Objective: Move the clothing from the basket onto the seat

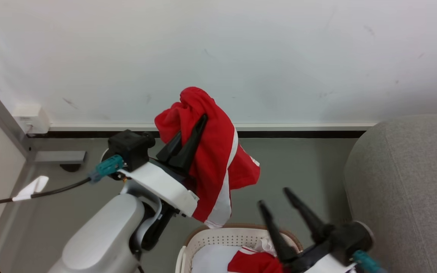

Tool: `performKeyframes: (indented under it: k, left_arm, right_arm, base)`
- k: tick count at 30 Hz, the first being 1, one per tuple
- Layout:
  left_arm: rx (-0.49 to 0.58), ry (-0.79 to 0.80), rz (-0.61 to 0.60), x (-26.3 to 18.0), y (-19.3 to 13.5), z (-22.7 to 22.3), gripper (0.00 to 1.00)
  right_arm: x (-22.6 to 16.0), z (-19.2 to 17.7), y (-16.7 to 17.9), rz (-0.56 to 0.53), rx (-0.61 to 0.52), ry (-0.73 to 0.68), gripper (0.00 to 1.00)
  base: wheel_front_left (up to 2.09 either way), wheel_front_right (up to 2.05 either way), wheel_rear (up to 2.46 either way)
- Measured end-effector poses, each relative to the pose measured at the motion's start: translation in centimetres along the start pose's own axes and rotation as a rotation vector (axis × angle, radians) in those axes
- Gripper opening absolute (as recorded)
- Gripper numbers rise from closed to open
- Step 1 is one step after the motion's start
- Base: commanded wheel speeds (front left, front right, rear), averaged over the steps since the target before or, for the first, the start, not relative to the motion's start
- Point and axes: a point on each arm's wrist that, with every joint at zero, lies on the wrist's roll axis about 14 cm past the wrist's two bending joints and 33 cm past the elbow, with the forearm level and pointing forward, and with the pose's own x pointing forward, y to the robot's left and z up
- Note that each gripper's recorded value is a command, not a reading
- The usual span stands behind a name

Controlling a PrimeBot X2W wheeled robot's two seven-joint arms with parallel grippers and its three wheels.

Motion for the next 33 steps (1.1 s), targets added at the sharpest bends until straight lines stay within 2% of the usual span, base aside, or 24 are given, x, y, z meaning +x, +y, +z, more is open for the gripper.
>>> performKeyframes:
  k: [4,7,16,22,23,24,33]
  left_arm:
    - [0.003,0.019,0.003,-0.6,-0.2,-0.4,0.0]
    - [-0.007,0.031,-0.009,-1.0,-1.1,-0.8,0.0]
    - [-0.027,0.047,-0.043,-2.5,-3.7,-1.0,0.0]
    - [-0.033,0.047,-0.036,-3.6,-4.2,-0.6,0.0]
    - [-0.034,0.048,-0.032,-3.7,-4.2,-0.7,0.0]
    - [-0.034,0.051,-0.029,-3.9,-4.2,-0.8,0.0]
    - [-0.033,0.059,0.006,-4.4,-3.0,-0.9,0.0]
  right_arm:
    - [0.6,-0.9,4.3,0.136,0.008,0.031,1.0]
    - [0.7,-2.0,6.3,0.203,-0.003,0.07,1.0]
    - [2.5,-4.0,7.4,0.266,-0.022,0.155,1.0]
    - [3.7,-4.7,8.4,0.306,-0.036,0.183,1.0]
    - [3.9,-4.7,8.7,0.316,-0.037,0.182,0.78]
    - [4.0,-4.5,9.1,0.327,-0.037,0.177,0.0]
    - [4.3,-4.2,9.7,0.341,-0.006,0.165,0.0]
  base:
    - [0.0,0.0,0.0]
    - [0.0,0.0,0.0]
    - [0.0,0.0,0.0]
    - [0.0,0.0,0.0]
    - [0.0,0.0,0.0]
    - [0.0,0.0,0.0]
    - [0.0,0.0,0.0]
